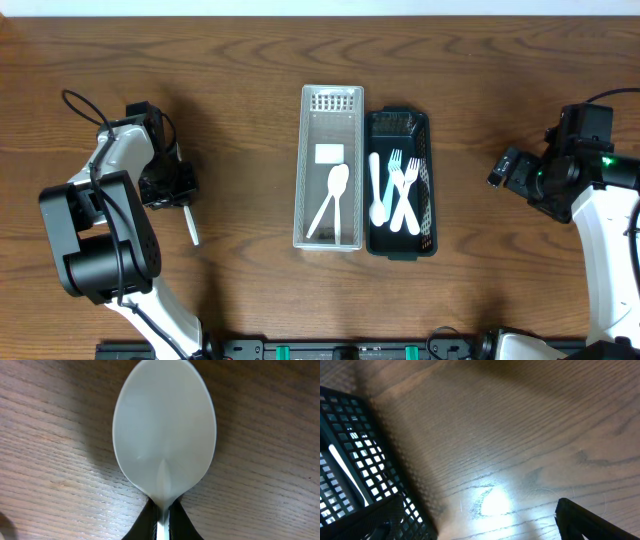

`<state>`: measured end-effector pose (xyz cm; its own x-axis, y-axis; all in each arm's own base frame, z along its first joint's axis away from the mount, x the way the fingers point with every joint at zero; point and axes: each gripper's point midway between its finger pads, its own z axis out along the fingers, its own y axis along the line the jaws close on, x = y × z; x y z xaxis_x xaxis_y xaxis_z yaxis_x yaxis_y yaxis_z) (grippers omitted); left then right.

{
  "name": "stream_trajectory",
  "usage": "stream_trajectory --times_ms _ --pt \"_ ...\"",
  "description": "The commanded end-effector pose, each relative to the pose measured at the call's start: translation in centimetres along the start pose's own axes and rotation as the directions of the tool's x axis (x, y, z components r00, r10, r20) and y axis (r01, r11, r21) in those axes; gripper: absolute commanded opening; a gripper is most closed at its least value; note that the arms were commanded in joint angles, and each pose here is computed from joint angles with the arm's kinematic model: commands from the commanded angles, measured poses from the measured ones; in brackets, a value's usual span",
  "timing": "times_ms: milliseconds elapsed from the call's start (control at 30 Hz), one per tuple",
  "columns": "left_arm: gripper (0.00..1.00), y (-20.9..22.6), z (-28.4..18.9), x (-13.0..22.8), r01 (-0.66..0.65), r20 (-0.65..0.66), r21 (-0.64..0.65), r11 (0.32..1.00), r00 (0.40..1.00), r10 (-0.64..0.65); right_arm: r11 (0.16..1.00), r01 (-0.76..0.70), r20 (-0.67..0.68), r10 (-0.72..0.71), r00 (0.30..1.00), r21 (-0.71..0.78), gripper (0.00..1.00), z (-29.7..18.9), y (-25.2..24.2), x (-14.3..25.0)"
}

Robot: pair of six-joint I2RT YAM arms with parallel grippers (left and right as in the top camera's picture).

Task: Pack container
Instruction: 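Carry the spoon into the clear basket and open the left gripper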

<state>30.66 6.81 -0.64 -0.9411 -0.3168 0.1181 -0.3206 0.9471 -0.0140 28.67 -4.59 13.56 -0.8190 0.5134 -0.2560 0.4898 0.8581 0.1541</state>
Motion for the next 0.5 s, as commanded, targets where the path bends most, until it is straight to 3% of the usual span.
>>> stream_trajectory --times_ms 0,267,467 --pt "0.06 0.3 1.8 1.6 0.018 -0.065 -0.015 1.000 0.998 -0.019 1.000 0.004 0.009 -0.004 1.000 -0.012 0.99 -0.3 0.0 -0.1" --pt "0.06 -4.4 -5.8 1.2 -0.100 0.112 0.009 0.995 0.989 0.098 1.000 0.004 0.009 -0.004 1.000 -0.012 0.99 -0.3 0.0 -0.1" --pt "0.06 -11.7 -14.6 4.1 -0.244 0.349 0.050 0.969 0.913 0.212 1.000 0.004 0.009 -0.004 1.000 -0.012 0.99 -0.3 0.0 -0.1"
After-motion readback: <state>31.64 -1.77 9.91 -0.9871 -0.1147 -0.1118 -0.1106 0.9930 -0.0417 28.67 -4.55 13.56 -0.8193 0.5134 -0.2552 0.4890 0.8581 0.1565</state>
